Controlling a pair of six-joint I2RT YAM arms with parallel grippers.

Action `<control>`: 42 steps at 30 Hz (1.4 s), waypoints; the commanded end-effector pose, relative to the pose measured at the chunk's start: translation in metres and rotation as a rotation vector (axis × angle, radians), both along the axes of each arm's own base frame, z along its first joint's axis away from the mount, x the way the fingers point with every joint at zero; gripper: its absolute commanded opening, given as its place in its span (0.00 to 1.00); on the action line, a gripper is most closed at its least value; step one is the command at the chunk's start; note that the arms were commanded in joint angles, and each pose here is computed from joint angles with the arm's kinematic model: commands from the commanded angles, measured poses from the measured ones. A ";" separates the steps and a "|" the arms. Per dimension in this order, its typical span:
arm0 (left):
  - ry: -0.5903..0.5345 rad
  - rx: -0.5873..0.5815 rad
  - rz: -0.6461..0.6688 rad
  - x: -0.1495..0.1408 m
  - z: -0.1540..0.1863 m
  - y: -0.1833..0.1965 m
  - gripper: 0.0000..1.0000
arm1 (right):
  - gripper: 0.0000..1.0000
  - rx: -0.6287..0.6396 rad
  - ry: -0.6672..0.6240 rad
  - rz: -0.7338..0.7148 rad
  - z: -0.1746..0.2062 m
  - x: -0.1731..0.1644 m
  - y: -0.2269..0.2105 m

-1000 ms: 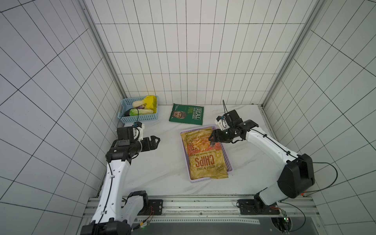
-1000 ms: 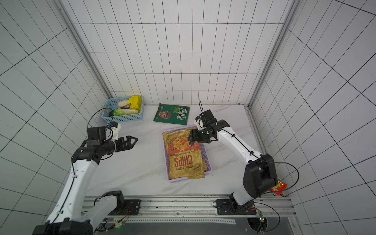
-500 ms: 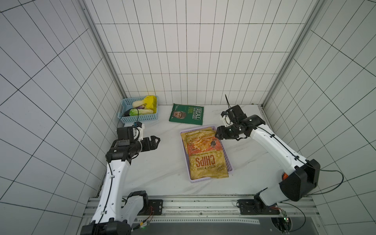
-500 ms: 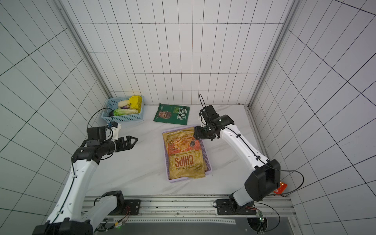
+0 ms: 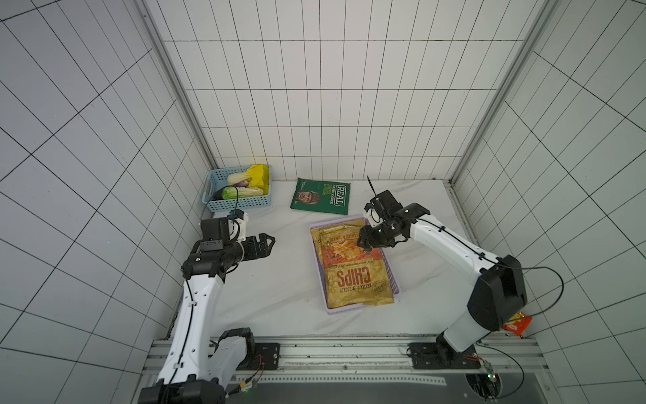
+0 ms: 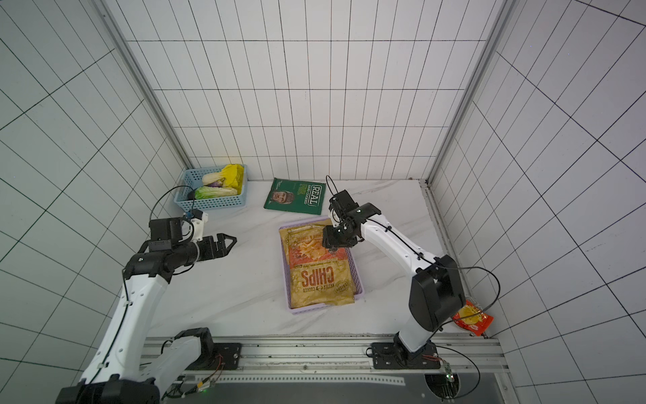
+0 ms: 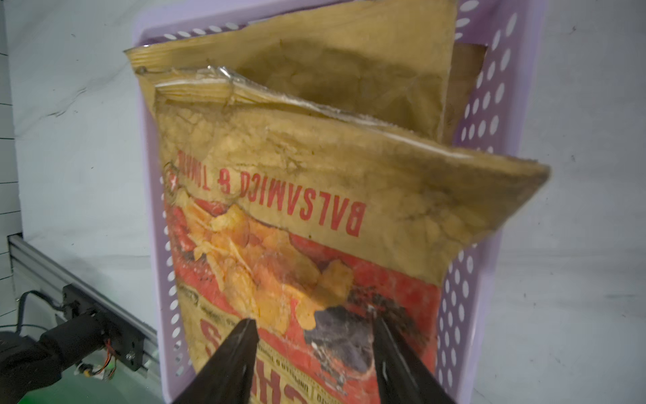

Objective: Put the potato chips into the basket
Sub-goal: Place the potato chip in the basket.

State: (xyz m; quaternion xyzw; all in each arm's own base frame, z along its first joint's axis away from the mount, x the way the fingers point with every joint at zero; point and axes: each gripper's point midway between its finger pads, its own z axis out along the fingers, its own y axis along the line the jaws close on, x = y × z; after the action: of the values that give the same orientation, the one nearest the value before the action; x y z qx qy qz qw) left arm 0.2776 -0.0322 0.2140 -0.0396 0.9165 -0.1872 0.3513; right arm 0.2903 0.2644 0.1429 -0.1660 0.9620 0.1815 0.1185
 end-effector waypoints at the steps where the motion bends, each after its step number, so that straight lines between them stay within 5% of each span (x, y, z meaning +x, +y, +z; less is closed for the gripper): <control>1: -0.031 0.008 -0.003 0.004 0.003 0.001 0.98 | 0.57 -0.048 -0.034 -0.004 -0.017 0.026 0.004; 13: -0.033 0.009 -0.003 0.004 0.004 0.001 0.98 | 0.58 0.009 -0.056 0.109 -0.024 0.046 0.050; 24: -0.037 0.009 -0.005 0.004 0.005 0.001 0.98 | 0.55 0.079 -0.070 0.077 0.039 -0.026 0.016; 27: -0.039 0.007 -0.005 0.004 0.005 0.001 0.98 | 0.49 0.064 -0.052 0.101 0.039 -0.060 0.006; 33: -0.040 0.010 -0.003 0.004 0.005 0.001 0.98 | 0.22 0.008 0.007 0.084 0.015 -0.108 -0.023; 42: -0.039 0.009 -0.005 0.004 0.005 0.001 0.98 | 0.01 -0.098 0.090 0.076 -0.043 -0.119 -0.030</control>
State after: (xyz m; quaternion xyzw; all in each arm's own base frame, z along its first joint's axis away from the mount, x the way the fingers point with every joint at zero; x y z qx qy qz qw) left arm 0.2788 -0.0321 0.2146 -0.0388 0.9156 -0.1872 0.3539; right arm 0.1718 0.2349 0.1213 -0.2030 0.9620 0.1681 0.0720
